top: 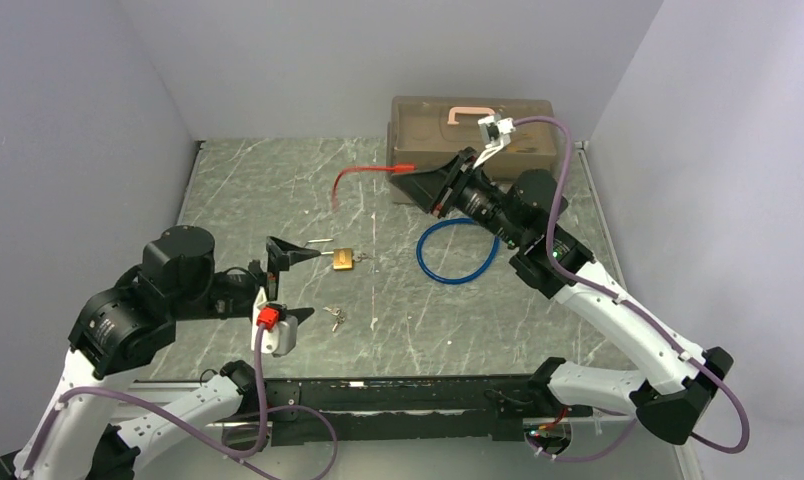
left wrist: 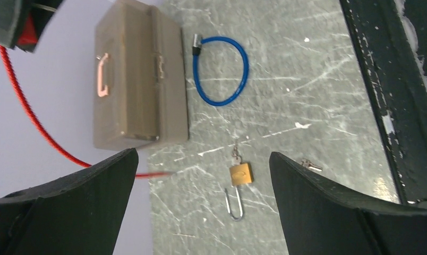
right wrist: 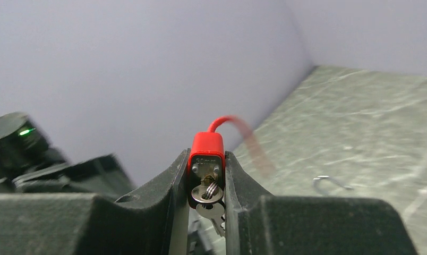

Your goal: Unlock with the key

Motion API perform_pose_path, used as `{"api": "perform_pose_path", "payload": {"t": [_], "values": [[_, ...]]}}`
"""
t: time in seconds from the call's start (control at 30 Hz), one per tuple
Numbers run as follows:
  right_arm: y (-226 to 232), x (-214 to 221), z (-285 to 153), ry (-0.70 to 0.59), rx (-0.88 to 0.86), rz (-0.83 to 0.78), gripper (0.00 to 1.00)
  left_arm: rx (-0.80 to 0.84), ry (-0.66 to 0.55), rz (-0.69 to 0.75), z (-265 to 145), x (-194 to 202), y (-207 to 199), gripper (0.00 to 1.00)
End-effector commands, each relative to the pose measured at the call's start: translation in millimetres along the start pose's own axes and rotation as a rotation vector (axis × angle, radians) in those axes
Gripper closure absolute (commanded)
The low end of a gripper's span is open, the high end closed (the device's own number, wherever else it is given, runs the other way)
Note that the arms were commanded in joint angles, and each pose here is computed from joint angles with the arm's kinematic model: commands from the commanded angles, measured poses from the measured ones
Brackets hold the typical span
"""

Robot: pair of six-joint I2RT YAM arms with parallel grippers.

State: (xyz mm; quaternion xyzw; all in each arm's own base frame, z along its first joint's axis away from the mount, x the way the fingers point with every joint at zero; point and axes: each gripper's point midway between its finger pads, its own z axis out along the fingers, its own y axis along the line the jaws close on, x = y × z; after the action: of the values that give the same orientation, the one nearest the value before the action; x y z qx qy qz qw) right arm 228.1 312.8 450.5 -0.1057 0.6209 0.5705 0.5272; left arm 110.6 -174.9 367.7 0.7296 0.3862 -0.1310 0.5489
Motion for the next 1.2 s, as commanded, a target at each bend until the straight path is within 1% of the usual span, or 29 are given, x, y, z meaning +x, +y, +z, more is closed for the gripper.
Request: {"api": "perform_pose_path", "payload": {"t": [0.0,0.13,0.3,0.37,0.5,0.57,0.67,0.73,0.83,0.93,1.03,1.13,1.17], "values": [[-31.0,-27.6,-9.8,-0.051,0.154,-0.173,1.0,0.031,0.048,-0.03,1.0,12.1,-9.7,0.01],[-43.4,-18.2,-8.9,-0.024,0.171,-0.171,1.0,-0.071,0.15,-0.142,3.4,31.3,11.3,0.01],[-58.2,13.4,-1.9,0.039,0.152,-0.109,1.0,-0.286,0.321,-0.347,-2.3,64.8,49.7,0.01],[-66.9,27.6,1.3,0.065,0.15,-0.085,1.0,-0.34,0.4,-0.45,-6.5,80.5,60.6,0.01],[-82.1,57.8,8.0,0.097,0.127,-0.005,1.0,-0.411,0.541,-0.711,-18.3,120.5,71.6,0.01],[-90.2,73.6,13.1,0.108,0.106,0.037,1.0,-0.456,0.581,-0.817,-26.6,140.9,76.5,0.01],[-105.8,94.0,23.4,0.116,0.093,0.083,1.0,-0.495,0.617,-0.924,-35.5,166.8,78.3,0.01],[-113.8,98.5,32.0,0.102,0.09,0.095,1.0,-0.503,0.621,-0.953,-38.4,179.5,77.0,0.0],[-130.1,105.1,44.1,0.081,0.11,0.098,1.0,-0.536,0.627,-0.936,-40.6,192.0,74.8,0.01],[-144.2,105.6,54.0,0.043,0.114,0.124,1.0,-0.522,0.619,-0.924,-35.8,198.3,65.3,0.01],[-161.2,103.5,58.5,-0.011,0.116,0.186,1.0,-0.505,0.607,-0.923,-30.5,202.0,55.1,0.01],[-182.6,101.0,54.8,-0.075,0.134,0.273,1.0,-0.486,0.614,-0.934,-25.2,209.4,43.2,0.01],[-190.8,101.0,52.3,-0.102,0.151,0.278,1.0,-0.479,0.616,-0.941,-23.6,211.5,39.5,0.01]]}}
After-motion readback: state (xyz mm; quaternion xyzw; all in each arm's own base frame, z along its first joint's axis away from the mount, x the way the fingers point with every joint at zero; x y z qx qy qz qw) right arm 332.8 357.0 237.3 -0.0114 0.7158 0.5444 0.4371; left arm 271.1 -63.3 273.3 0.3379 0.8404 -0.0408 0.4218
